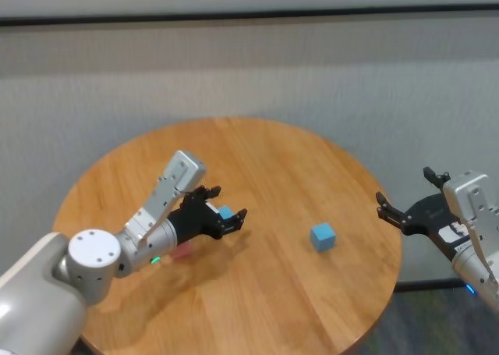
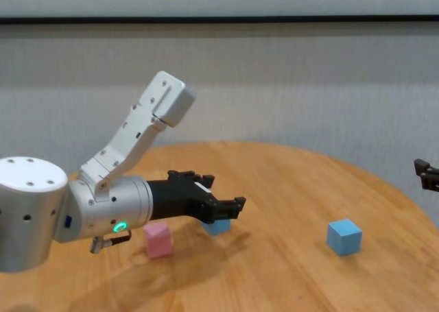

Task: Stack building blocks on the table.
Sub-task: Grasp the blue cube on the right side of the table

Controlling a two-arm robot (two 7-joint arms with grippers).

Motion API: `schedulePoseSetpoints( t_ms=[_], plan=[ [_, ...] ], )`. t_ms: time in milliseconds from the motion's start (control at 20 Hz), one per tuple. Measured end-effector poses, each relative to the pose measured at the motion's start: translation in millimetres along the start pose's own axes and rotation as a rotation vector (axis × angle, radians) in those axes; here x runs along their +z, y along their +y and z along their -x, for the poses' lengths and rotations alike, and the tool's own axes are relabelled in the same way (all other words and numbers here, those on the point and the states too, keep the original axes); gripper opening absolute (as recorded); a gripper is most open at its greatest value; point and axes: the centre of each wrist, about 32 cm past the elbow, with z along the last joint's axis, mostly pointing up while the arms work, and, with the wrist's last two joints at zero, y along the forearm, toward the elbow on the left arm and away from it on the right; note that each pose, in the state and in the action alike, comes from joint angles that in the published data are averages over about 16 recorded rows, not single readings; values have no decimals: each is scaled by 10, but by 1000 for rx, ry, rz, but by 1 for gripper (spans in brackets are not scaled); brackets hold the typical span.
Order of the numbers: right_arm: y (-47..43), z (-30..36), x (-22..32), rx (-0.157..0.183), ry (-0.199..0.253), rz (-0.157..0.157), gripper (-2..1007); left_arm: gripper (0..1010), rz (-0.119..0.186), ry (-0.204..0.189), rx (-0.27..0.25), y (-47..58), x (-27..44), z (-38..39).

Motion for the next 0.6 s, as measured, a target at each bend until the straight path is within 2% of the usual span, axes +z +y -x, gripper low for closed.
schedulePoseSetpoints(
  t_ms=[300, 600],
  plan=[
    [0, 0, 0, 0, 0, 0, 1003, 900, 36, 15, 27, 224, 50, -84],
    [0, 0, 0, 0, 0, 0, 1003, 984, 71, 17, 55, 579, 74, -164]
  ],
)
